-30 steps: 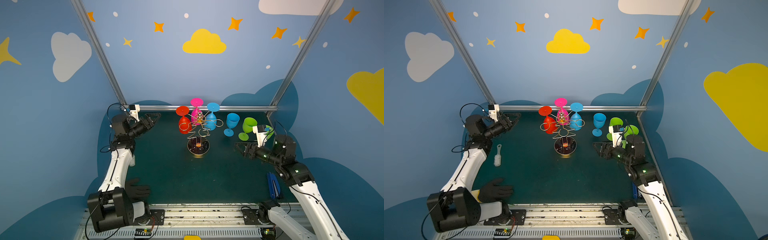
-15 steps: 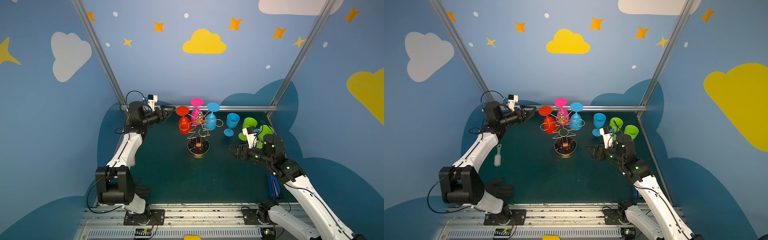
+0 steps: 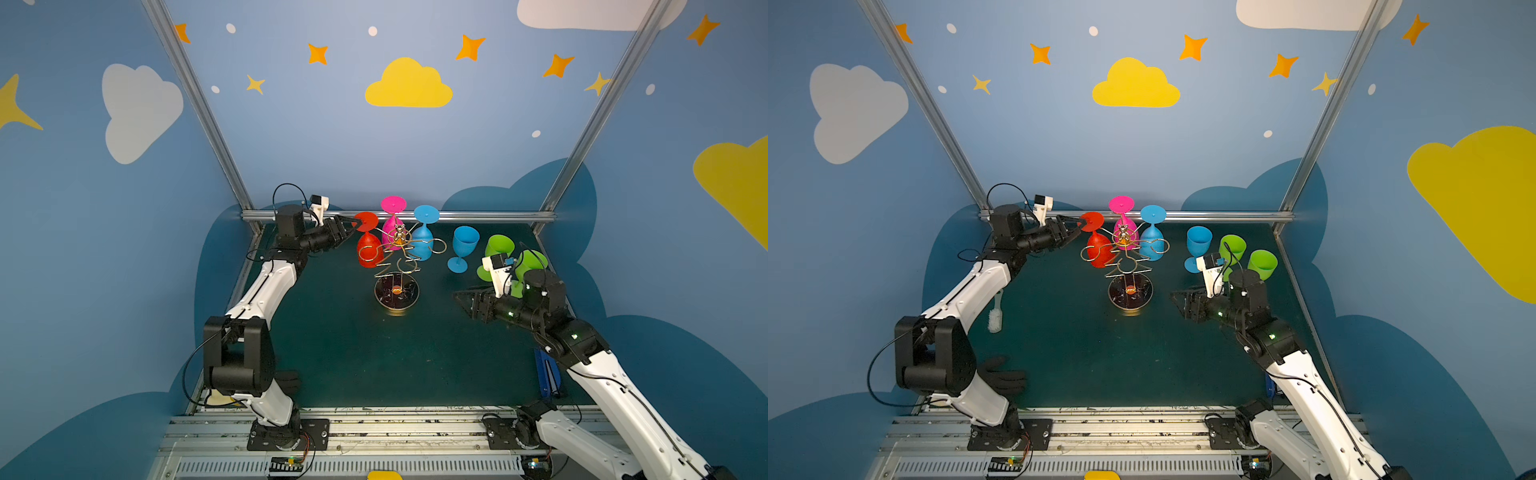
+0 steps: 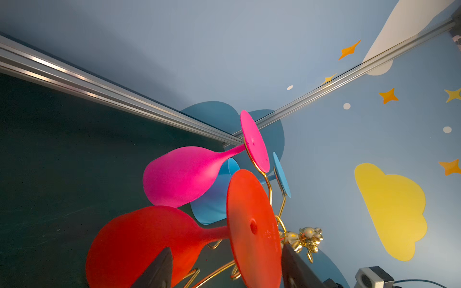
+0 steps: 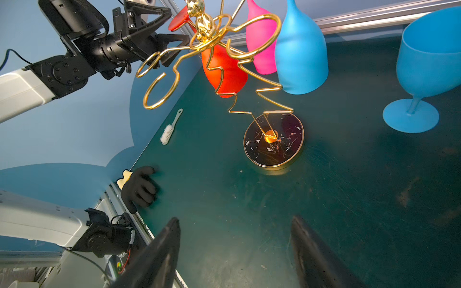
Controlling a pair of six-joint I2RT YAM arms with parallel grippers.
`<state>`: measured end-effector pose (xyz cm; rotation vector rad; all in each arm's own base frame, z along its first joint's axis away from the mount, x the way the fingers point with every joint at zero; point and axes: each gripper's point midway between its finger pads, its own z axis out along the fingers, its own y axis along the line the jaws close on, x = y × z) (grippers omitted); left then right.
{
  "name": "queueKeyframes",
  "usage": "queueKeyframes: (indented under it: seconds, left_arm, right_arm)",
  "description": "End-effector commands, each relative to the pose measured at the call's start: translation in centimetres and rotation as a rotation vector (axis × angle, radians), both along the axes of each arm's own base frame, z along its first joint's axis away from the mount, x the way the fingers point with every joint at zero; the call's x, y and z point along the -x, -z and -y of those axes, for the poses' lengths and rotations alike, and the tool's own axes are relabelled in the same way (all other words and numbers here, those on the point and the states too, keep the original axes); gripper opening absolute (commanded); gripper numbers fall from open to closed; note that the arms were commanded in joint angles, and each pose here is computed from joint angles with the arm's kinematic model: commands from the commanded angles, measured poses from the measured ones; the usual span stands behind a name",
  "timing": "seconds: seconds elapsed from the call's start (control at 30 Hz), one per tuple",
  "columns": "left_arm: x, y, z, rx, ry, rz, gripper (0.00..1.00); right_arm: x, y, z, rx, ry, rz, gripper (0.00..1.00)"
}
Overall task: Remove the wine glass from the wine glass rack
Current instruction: 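Open the right gripper and lift it back from the standing glass, then reach the left gripper to the red glass's foot on the rack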
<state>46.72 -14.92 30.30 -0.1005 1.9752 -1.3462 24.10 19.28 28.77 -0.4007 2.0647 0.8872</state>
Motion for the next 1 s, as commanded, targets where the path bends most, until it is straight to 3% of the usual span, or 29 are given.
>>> queueKeyframes:
  seconds: [0.0, 0.23, 0.67, 0.97]
  left_arm:
    - [-0.8, -0.9, 0.0, -0.017, -0.012, 0.035, 0.66]
    - [-1.5, -0.7, 0.3, -0.034, -0.021, 0.031, 0.62]
    - [-1.6, -0.5, 0.3, -0.046, -0.028, 0.022, 0.36]
    - [-1.6, -1.5, -0.3, -0.043, -0.047, 0.029, 0.27]
  right_arm:
    - [-0.3, -0.3, -0.2, 0.013, -0.005, 0.028, 0.70]
    - [-0.4, -0.7, -0.1, 0.025, -0.003, 0.039, 0.70]
    - [-0.7, -0.5, -0.2, 0.035, -0.001, 0.035, 0.70]
    - [-0.6, -0.5, 0.1, 0.040, 0.010, 0.041, 0.70]
